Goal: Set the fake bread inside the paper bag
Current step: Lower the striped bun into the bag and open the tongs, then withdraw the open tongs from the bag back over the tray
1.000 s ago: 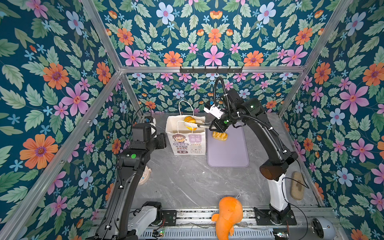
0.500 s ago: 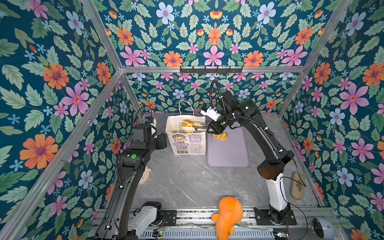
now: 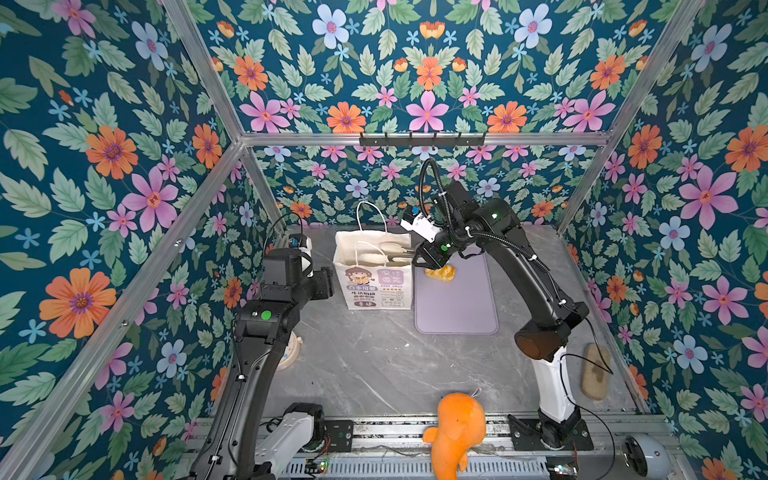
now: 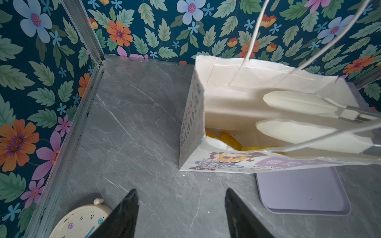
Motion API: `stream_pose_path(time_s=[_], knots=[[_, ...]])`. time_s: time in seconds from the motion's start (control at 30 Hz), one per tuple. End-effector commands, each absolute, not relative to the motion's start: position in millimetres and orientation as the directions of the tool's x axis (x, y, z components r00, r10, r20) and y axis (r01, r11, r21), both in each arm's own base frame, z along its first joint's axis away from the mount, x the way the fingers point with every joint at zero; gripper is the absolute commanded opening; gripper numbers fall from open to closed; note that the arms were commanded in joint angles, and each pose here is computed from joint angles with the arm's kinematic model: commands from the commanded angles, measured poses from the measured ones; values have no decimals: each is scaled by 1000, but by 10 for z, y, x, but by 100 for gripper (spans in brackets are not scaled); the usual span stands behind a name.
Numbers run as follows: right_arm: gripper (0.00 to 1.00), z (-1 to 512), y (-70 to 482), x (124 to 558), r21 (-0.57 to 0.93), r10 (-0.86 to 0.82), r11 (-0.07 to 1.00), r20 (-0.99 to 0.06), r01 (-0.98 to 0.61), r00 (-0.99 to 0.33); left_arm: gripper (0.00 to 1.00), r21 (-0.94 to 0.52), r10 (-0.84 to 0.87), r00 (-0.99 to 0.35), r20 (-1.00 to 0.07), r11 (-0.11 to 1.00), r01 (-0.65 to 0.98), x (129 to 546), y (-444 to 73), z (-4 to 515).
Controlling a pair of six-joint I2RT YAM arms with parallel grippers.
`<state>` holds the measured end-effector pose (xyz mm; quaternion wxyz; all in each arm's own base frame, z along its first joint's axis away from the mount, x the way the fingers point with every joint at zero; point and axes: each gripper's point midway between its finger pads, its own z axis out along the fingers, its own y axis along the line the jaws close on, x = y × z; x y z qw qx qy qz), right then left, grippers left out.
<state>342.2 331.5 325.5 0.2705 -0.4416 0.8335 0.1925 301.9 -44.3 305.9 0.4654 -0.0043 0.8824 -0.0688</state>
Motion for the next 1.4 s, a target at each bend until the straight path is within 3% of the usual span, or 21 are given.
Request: stream_pose_path(time_s=[0.0,0.43,0.77,1.07,1.2,1.37], knots=[[45,3445,3322,3381,75,-608,524,-665,-848,-434,67,-134,-79,-556,-828,989,59,3038,-454,3080],[42,4218,3206,3069,68,-475,508,-809,-859,-345,67,-132,-79,-556,-827,990,57,3036,-449,3068],[41,4622,2733,2753,10,-391,594,-871,-805,-299,68,-157,-94,-550,-830,985,69,3096,-495,3053],[41,4376,2220,2738,6,-346,730,-859,-683,-377,68,-196,-125,-525,-842,977,82,3227,-561,3161],[41,4230,1901,2837,-3,-293,837,-848,-548,-442,68,-238,-156,-513,-844,966,98,3279,-623,3228],[41,4031,1702,2803,-15,-282,877,-824,-480,-491,68,-269,-178,-495,-850,956,117,3310,-675,3298]])
